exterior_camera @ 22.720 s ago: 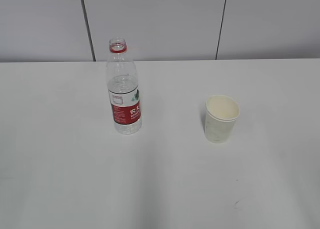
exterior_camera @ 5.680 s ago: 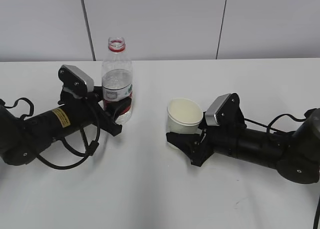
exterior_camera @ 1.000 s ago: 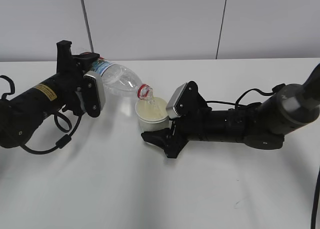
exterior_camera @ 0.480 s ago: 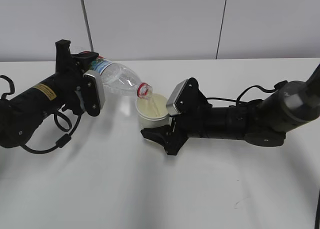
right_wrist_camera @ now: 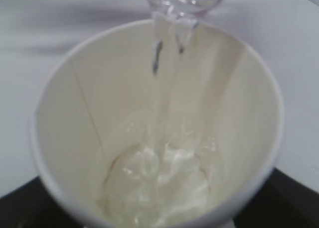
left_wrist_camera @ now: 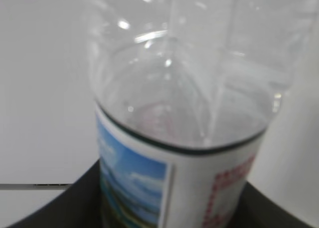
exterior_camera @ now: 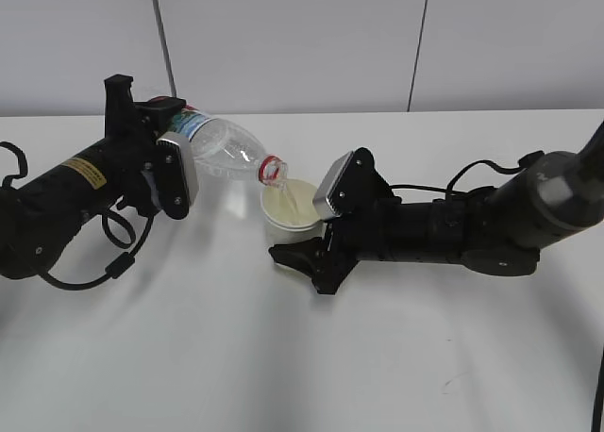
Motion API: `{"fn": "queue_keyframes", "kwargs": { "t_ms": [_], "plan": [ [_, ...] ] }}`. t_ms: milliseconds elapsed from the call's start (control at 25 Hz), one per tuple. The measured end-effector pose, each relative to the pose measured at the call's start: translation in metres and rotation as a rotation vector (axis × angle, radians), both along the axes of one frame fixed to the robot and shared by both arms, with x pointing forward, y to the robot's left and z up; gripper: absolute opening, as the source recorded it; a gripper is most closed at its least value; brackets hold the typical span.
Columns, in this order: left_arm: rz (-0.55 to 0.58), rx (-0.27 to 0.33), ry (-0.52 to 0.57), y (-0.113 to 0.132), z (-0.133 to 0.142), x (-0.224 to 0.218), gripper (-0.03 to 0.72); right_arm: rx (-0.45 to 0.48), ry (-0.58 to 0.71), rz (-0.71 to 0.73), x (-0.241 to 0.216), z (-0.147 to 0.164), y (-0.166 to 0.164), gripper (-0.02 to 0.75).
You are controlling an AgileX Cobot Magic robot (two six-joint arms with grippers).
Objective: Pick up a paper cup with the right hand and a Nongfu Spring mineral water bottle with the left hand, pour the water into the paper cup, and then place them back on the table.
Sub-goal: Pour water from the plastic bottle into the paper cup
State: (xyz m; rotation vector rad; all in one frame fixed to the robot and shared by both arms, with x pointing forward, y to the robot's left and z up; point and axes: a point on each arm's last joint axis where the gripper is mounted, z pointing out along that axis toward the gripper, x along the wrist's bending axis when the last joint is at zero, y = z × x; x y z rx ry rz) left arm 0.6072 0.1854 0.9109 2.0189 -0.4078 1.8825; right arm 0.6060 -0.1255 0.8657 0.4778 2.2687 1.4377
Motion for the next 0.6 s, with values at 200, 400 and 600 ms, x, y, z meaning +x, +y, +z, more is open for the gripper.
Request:
{"fn": "queue_keyframes", "kwargs": {
  "t_ms": [200,400,600],
  "plan": [
    [0.000,0.000,0.000,0.0000,0.0000,0.0000,0.353,-0.001,0.000,0.003,-0.0002,-0.0001,0.0001,0.555],
    [0.000,-0.001,-0.002,0.0000,0.0003,0.0000,0.353,-0.008,-0.001,0.016,-0.0011,-0.0005,0.0004,0.556],
    [-0.001,-0.002,-0.005,-0.0001,0.0005,0.0000,0.353,-0.011,-0.002,0.022,-0.0015,-0.0007,0.0006,0.556]
  ]
}}
